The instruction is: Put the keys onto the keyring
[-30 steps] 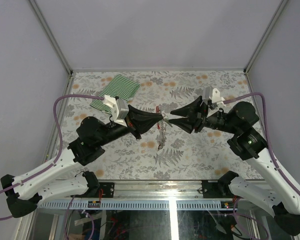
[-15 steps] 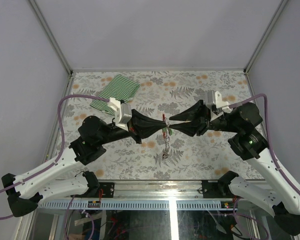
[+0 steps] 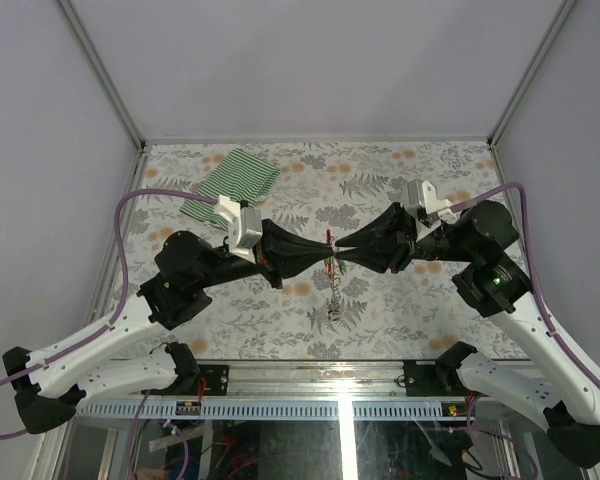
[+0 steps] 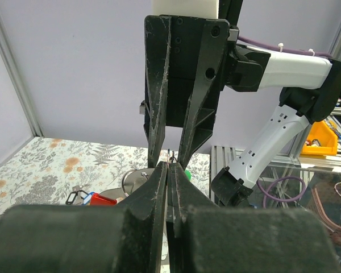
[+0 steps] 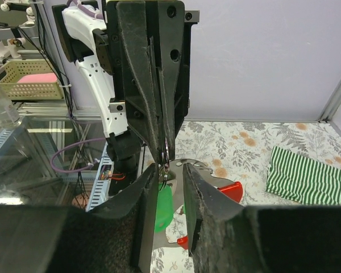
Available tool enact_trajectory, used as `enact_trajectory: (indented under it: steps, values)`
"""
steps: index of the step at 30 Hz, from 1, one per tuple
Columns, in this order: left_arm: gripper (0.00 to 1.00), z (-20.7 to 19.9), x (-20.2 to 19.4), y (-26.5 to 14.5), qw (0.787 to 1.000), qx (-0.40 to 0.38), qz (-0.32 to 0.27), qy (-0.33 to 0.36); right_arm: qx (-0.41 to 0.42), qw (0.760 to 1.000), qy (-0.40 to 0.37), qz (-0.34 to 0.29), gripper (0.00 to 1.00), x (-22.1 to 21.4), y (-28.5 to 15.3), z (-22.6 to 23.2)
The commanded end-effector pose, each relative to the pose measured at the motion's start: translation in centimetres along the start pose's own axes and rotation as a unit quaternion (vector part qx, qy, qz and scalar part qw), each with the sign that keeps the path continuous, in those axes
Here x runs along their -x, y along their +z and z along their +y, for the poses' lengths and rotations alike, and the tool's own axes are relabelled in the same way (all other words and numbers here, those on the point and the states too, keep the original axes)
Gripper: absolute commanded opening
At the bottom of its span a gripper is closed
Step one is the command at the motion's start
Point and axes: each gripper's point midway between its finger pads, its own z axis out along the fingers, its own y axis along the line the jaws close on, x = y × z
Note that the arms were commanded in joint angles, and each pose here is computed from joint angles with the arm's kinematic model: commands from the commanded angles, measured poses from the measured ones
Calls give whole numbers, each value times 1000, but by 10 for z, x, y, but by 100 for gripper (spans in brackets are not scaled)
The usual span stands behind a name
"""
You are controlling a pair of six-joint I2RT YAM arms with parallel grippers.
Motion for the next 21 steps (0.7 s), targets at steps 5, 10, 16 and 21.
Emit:
enact_trajectory:
  steps: [5,10,16,21]
  values:
    - [0,-5,42,3,997,-13,-62,35,26,999,-16,-21,25,17,4,8]
    - [0,-5,42,3,997,-13,-62,35,29,999,-12,-20,8,16,4,8]
    - [1,-6,43,2,997,-16,-61,35,8,999,-28,-13,0,20,0,6]
    - [25,-15,35,3,998,-41,-27,34,-16,998,-50,23,0,22,-9,5]
